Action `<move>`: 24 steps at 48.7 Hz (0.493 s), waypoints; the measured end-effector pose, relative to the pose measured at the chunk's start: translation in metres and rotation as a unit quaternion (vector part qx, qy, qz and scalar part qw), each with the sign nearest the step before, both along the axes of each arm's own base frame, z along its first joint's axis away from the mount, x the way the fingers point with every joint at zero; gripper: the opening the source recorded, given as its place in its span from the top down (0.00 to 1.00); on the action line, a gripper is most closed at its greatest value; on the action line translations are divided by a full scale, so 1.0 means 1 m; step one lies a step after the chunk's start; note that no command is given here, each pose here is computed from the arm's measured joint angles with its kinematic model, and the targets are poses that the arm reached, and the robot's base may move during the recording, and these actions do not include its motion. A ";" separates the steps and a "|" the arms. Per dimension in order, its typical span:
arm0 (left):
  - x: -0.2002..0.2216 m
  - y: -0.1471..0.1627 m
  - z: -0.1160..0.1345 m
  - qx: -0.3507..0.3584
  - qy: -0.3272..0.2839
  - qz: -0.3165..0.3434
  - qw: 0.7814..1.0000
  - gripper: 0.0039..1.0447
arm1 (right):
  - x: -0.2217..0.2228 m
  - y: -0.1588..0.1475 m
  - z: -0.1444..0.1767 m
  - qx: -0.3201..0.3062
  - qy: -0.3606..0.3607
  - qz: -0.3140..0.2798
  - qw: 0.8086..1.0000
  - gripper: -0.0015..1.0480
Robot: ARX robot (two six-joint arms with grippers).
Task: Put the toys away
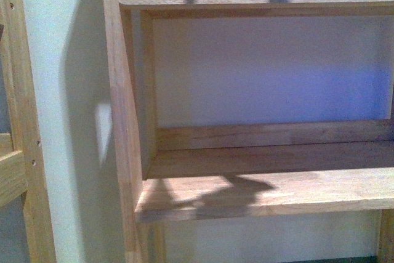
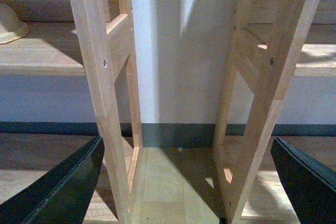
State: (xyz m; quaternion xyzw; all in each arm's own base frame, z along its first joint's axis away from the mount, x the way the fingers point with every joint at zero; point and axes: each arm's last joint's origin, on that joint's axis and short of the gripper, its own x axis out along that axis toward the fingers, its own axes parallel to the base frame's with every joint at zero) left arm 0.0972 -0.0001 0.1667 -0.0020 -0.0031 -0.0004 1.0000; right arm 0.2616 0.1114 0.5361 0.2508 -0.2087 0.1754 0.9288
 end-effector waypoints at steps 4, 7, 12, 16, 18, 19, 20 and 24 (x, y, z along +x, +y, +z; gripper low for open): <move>0.000 0.000 0.000 0.000 0.000 0.000 1.000 0.06 | -0.019 -0.008 -0.011 -0.013 -0.004 0.003 1.000 0.06; 0.000 0.000 0.000 0.000 0.000 0.000 1.000 0.06 | -0.030 -0.013 -0.019 -0.019 -0.004 0.007 1.000 0.06; 0.000 0.000 0.000 0.000 0.000 0.000 1.000 0.06 | -0.054 -0.028 -0.045 -0.037 0.004 0.006 0.999 0.06; 0.000 0.000 0.000 0.000 0.000 0.000 1.000 0.06 | -0.067 -0.037 -0.062 -0.045 0.010 0.007 0.999 0.06; 0.000 0.000 0.000 0.000 0.000 0.000 1.000 0.06 | -0.074 -0.041 -0.071 -0.047 0.013 0.003 0.999 0.06; 0.000 0.000 0.000 0.000 0.000 0.000 1.000 0.06 | -0.078 -0.045 -0.077 -0.050 0.014 0.001 0.999 0.06; 0.000 0.000 0.000 0.000 0.000 0.000 1.000 0.06 | -0.081 -0.047 -0.077 -0.049 0.011 -0.001 0.999 0.06; 0.000 0.000 0.000 0.000 0.000 0.000 1.000 0.06 | -0.094 -0.057 -0.101 -0.061 0.021 -0.011 0.998 0.06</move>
